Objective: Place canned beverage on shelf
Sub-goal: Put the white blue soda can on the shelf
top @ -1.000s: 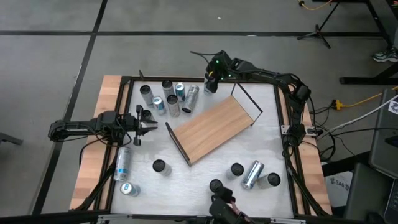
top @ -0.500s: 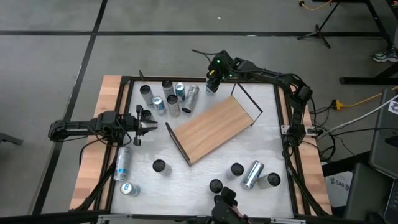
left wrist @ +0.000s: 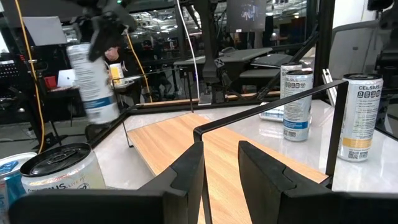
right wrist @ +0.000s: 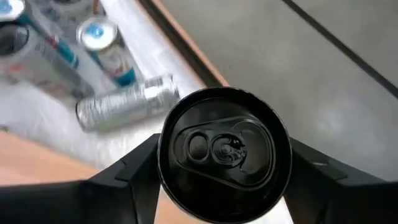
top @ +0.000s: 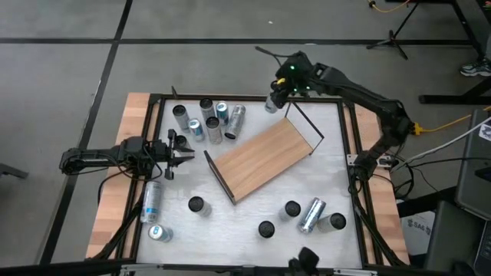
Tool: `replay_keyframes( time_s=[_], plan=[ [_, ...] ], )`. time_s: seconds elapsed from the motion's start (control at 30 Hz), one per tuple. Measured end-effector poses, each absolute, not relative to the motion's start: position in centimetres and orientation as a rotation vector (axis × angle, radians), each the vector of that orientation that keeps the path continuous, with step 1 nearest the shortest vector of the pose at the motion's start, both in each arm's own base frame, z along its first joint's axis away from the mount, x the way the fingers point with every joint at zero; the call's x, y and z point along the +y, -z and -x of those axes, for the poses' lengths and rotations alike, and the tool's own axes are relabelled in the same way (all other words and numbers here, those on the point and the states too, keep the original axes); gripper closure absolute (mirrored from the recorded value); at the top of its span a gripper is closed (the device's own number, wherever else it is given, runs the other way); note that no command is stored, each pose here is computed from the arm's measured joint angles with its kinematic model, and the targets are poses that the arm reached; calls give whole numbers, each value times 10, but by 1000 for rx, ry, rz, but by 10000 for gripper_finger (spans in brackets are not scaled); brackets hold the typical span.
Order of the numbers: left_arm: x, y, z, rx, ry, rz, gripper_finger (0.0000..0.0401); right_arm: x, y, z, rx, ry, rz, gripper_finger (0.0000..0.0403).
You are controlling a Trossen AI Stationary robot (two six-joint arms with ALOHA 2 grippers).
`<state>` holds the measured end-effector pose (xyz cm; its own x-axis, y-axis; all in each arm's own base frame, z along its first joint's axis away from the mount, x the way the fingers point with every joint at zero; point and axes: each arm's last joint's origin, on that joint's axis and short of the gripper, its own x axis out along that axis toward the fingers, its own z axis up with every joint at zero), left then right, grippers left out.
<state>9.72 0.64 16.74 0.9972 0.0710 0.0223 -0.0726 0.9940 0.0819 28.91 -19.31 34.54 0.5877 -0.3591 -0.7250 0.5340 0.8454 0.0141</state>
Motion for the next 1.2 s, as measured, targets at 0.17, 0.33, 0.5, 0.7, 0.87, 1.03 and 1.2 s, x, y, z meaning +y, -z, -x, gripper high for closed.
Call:
replay_keyframes(
  time_s=[0.17, 0.33, 0.5, 0.7, 0.87, 1.03, 1.2],
  plan=[
    [6, -167, -97, -19, -71, -83, 309, -172, -355, -283, 803, 502, -264, 157],
    [6, -167, -97, -19, -72, -83, 309, -158, -352, -285, 865, 514, -272, 157],
    [6, -167, -97, -19, -71, -83, 309, -149, -348, -283, 950, 592, -243, 157],
    [6, -167, -97, -19, -72, -83, 309, -150, -340, -284, 947, 653, -255, 158],
    [6, -167, -97, -19, -72, -83, 309, -150, -309, -285, 991, 663, -268, 158],
    [6, -167, -97, -19, -72, -83, 309, -152, -297, -288, 964, 662, -256, 158],
    [6, -167, -97, -19, -72, -83, 309, -153, -294, -288, 957, 678, -247, 158]
  ],
)
